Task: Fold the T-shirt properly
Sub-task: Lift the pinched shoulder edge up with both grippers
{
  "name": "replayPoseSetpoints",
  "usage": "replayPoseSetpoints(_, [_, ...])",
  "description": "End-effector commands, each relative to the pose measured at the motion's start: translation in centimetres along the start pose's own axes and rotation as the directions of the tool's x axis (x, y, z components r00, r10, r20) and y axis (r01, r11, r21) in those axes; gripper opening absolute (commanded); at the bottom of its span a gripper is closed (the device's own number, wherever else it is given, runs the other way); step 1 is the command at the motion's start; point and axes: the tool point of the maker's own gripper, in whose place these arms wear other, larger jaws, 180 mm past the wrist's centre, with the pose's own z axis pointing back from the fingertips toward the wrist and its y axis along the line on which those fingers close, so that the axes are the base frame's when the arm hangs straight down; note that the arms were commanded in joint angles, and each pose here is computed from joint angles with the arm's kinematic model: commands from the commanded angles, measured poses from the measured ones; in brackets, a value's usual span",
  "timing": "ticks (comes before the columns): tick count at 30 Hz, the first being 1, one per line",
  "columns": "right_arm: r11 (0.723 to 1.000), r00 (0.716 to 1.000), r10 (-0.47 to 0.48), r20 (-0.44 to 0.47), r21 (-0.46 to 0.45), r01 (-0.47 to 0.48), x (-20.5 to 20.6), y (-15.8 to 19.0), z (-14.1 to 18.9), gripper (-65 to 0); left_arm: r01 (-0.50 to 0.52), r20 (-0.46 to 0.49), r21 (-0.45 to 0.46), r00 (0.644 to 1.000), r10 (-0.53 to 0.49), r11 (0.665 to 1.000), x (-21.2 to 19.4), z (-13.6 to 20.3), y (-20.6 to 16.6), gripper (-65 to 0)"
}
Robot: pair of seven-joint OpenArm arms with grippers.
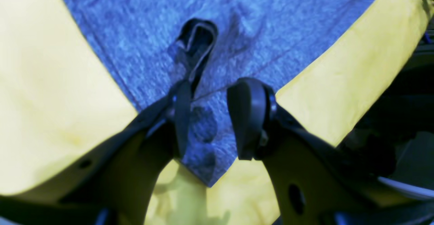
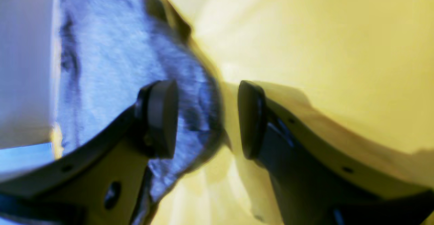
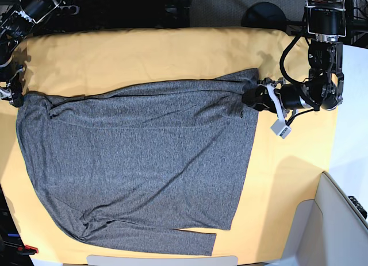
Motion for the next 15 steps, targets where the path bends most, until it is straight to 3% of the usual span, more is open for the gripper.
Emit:
replayPoseSetpoints(1, [0.999, 1.0, 0.021, 0.02, 0.028, -0.021, 1.4, 1.2, -0.2, -36.1, 0.03, 0.041, 0.002, 0.999, -0.03, 1.0, 1.6, 0.8, 0.0, -42.6])
replayPoseSetpoints(7, [0.999, 1.0, 0.005, -0.009, 0.033, -0.004, 0.2, 1.3, -0.9, -36.1, 0.029, 0.041, 0.002, 0.999, -0.029, 1.0, 1.6, 0.8, 0.0, -42.6])
replayPoseSetpoints(15, [0.997, 0.995, 0.057, -0.087, 0.052, -0.052, -2.5, 2.6, -2.1, -36.5, 0.028, 0.029, 0.023, 0.999, -0.029, 0.999, 1.4, 1.3, 0.7, -42.6])
